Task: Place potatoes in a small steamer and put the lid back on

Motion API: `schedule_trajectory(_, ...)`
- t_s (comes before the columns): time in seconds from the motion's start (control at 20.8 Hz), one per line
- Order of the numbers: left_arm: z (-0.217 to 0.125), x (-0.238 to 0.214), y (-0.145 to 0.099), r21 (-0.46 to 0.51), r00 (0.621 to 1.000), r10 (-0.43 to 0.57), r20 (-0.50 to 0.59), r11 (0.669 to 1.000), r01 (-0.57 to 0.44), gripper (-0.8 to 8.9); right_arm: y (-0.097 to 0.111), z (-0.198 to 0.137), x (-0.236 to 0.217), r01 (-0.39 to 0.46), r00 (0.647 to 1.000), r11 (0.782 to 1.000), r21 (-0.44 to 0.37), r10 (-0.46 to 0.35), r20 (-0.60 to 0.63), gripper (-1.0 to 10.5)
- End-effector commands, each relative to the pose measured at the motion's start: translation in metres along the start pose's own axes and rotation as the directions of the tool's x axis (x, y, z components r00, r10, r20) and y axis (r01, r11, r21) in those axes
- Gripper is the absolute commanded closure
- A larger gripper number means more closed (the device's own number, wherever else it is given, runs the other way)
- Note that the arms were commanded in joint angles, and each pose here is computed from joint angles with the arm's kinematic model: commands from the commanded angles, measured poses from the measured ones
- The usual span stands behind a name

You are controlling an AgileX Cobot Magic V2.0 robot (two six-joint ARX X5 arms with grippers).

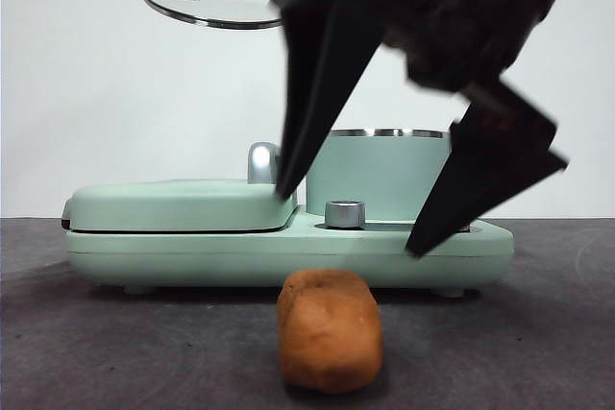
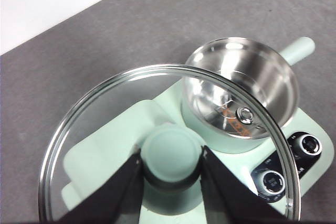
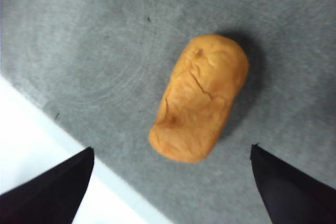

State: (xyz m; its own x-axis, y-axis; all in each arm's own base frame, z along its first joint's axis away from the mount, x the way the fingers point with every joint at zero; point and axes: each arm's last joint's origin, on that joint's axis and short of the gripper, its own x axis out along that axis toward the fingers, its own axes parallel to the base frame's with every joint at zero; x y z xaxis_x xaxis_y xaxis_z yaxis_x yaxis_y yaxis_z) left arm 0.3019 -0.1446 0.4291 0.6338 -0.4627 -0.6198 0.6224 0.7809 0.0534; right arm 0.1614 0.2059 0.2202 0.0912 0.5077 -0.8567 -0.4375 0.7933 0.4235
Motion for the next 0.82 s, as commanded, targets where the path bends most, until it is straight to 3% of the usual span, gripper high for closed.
schedule_trajectory(0.05,0.008,-0.009,0.003,0.002,0.998,0.016,0.059,1.000,-0.016,8.07,0.005,0.005,0.016,0.002,1.000,1.000,0.018,-0.002,-0.020,4.7)
schedule_trajectory(0.24,0.008,-0.010,0.007,-0.018,0.998,0.028,0.060,0.999,-0.027,8.07,0.006,0.006,0.041,0.031,0.998,0.999,0.027,-0.030,-0.048,4.7)
schedule_trajectory(0.43,0.008,-0.010,0.008,-0.021,0.998,0.029,0.060,0.999,-0.028,8.07,0.005,0.007,0.053,0.124,0.992,0.992,0.010,-0.124,-0.007,4.7)
schedule_trajectory(0.48,0.007,-0.010,0.009,-0.023,0.998,0.031,0.060,0.999,-0.030,8.07,0.005,0.007,0.054,0.157,0.988,0.988,0.005,-0.157,0.013,5.1)
schedule_trajectory(0.58,0.008,-0.010,0.010,-0.031,0.997,0.035,0.063,0.999,-0.033,8.07,0.006,0.007,0.054,0.165,0.986,0.986,0.002,-0.165,0.023,7.1)
schedule_trajectory(0.82,0.007,-0.011,0.012,-0.036,0.997,0.041,0.065,0.999,-0.038,8.07,0.007,0.008,0.053,0.152,0.988,0.988,-0.002,-0.152,0.026,7.3)
